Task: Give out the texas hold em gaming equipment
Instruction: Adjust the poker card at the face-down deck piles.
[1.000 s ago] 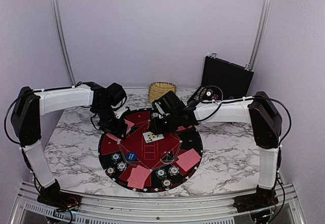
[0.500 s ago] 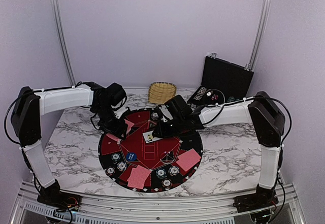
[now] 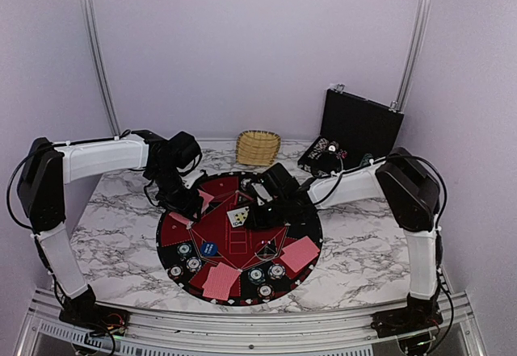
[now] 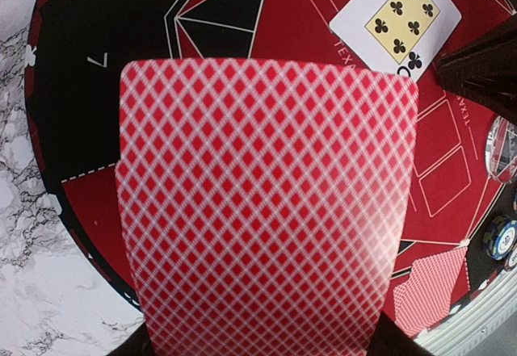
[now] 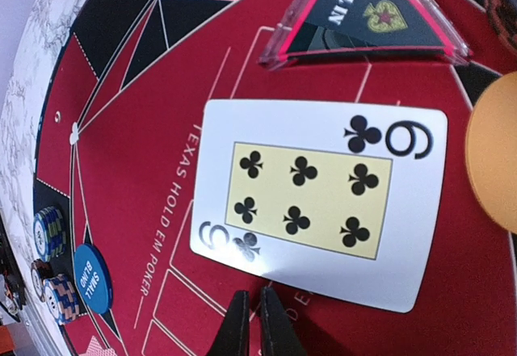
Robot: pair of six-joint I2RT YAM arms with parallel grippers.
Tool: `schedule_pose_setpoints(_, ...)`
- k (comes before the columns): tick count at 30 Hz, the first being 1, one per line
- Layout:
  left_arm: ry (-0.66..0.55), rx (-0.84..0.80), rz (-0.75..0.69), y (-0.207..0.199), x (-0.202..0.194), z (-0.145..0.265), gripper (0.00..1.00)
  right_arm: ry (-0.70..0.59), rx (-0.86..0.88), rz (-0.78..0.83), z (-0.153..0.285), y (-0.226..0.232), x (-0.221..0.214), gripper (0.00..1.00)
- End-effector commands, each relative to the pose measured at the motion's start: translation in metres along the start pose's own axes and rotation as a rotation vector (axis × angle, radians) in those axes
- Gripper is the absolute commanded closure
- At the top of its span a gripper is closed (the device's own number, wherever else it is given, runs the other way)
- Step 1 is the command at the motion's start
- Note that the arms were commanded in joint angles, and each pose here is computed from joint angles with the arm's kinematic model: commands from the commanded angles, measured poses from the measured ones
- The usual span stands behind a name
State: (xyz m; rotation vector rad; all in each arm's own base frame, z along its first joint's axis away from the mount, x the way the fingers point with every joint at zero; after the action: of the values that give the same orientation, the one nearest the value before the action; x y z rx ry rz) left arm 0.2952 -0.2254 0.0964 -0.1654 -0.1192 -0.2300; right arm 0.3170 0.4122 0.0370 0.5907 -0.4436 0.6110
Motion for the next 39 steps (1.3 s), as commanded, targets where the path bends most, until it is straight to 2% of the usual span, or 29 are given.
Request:
schedule_pose_setpoints(1,-0.042,-0.029,-0.005,-0.003,0.004,0.014,0.54,-0.027,-0.014,0.005,-0.010,-0.002,0.010,0.93)
schedule_pose_setpoints(22,-0.050,-0.032,-0.010,-0.003,0.002,0.017,0.54,-0.022,-0.098,0.001,-0.041,-0.025,0.022,0.93)
schedule_pose_setpoints(39,-0.047,-0.044,-0.010,-0.004,0.001,0.018,0.54,-0.049,-0.092,0.019,-0.040,-0.025,0.039,0.93)
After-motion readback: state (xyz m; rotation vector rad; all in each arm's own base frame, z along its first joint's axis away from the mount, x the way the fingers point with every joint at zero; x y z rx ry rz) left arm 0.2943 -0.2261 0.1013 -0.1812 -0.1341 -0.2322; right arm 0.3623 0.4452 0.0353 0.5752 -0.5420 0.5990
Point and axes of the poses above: each gripper's point midway between its finger pads, its own z axis back along the fingers, its own y axis along the line the jaws close on, x = y × z, the point moved 1 cm from there along z, back along the fingers, and after that the axes turned 15 degrees about z, right-handed, at the moved point
